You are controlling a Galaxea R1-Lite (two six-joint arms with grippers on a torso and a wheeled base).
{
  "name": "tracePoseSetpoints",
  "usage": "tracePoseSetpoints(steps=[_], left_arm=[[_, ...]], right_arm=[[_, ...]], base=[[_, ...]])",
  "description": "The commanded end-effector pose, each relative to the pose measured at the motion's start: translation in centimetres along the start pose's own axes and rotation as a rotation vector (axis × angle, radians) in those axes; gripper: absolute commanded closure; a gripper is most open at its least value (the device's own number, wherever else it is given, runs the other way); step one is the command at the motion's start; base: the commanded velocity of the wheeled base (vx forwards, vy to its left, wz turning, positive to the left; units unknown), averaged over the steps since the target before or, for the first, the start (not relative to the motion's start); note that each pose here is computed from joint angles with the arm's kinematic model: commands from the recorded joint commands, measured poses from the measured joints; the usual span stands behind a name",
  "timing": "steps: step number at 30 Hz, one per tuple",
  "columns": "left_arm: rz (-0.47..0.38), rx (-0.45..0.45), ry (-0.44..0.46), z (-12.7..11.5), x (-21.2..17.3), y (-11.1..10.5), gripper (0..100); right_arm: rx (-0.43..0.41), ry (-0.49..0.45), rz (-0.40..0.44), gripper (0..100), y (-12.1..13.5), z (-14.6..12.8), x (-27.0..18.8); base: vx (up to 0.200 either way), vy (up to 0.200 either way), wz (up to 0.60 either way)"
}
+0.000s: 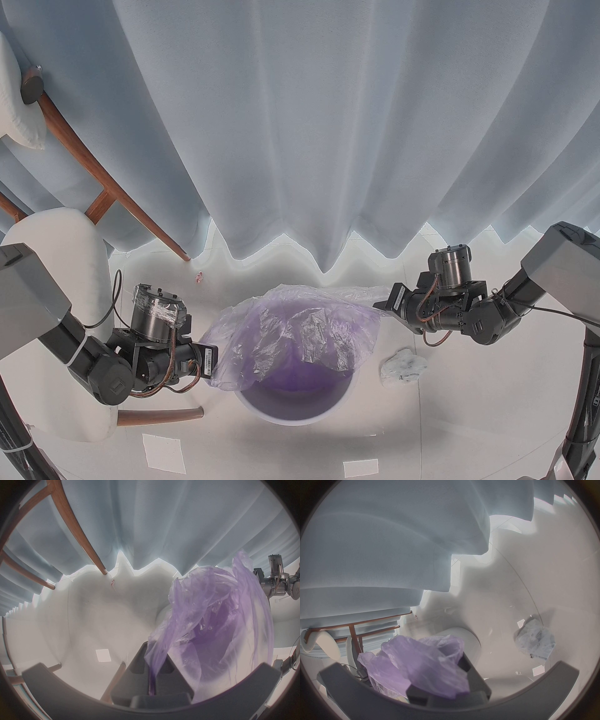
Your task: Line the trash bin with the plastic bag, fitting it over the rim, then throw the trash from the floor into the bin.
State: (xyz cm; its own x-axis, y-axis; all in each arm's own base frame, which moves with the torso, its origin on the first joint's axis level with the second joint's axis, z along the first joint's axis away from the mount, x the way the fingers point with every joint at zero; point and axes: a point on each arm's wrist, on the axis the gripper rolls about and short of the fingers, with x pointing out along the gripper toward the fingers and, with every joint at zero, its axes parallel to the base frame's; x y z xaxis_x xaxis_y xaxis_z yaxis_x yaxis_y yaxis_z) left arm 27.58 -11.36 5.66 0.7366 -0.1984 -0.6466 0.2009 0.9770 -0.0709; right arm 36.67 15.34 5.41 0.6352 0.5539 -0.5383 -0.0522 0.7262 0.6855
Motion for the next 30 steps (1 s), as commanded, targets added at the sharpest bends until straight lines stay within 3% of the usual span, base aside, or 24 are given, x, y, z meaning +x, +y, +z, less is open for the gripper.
tracePoseSetpoints(steps=[1, 21, 22, 26, 30], left_arm=[[0.000, 0.001, -0.001, 0.0, -0.1, 0.0, 100], [0.001, 0.003, -0.001, 0.0, -0.1, 0.0, 100], [0.002, 0.002, -0.002, 0.0, -0.1, 0.0, 100], [0.009, 0.002, -0.005, 0.1, -0.1, 0.1, 100], [0.014, 0.010, -0.013, 0.1, -0.3, -0.1, 100]], right_arm=[[0.002, -0.004, 0.008, 100, 0.4, 0.0, -0.5], [0.016, -0.011, 0.019, 100, 0.9, 0.1, -1.3], [0.016, -0.011, 0.019, 0, 1.0, 0.1, -1.5], [0.054, -0.029, 0.038, 0, 1.6, 0.5, -2.3], [0.195, -0.032, 0.105, 0, 3.3, 1.2, -4.2]], base=[[0.000, 0.000, 0.00], [0.000, 0.000, 0.00], [0.000, 0.000, 0.00], [0.000, 0.000, 0.00], [0.000, 0.000, 0.00]])
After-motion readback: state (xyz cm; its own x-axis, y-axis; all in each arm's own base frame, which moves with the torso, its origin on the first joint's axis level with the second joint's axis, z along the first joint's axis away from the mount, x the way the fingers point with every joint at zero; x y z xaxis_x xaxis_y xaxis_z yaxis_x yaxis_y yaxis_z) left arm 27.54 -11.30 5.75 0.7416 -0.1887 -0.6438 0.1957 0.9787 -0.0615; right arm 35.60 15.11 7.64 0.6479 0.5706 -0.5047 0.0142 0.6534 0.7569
